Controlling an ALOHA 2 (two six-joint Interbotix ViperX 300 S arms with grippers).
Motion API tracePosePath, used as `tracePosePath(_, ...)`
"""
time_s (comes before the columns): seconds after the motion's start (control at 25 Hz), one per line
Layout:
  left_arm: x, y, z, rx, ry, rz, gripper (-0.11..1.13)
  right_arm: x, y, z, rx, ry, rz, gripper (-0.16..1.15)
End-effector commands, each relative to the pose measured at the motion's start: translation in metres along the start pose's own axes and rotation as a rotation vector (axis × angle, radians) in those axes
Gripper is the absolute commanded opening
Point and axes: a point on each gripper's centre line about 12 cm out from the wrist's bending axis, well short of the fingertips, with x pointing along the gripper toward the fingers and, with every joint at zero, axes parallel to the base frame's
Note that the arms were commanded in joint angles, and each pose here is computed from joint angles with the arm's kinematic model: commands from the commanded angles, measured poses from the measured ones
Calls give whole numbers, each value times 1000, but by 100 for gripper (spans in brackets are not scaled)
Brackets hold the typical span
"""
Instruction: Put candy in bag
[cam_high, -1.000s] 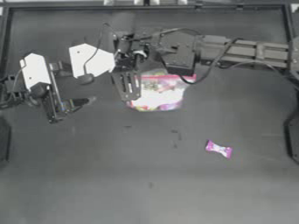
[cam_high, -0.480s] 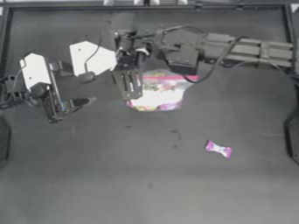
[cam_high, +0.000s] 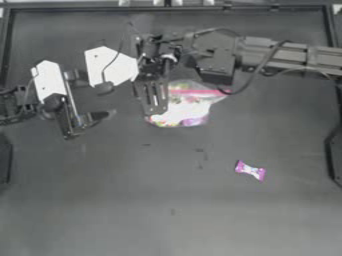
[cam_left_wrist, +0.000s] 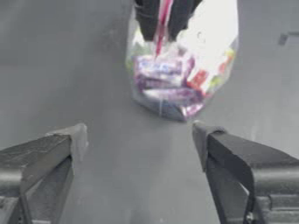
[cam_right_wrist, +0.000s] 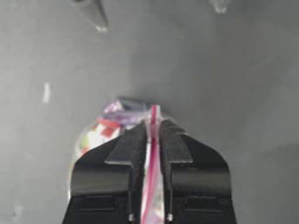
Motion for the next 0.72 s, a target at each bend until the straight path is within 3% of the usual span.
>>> tracePosePath(0.04, 6, -1, 12, 0, -34, -2, 101, -39, 0, 9, -4, -77, -27, 43)
tracePosePath(0.72, 16, -7, 25, -8, -118, -14, 101, -42, 3, 10, -2, -84, -15, 42)
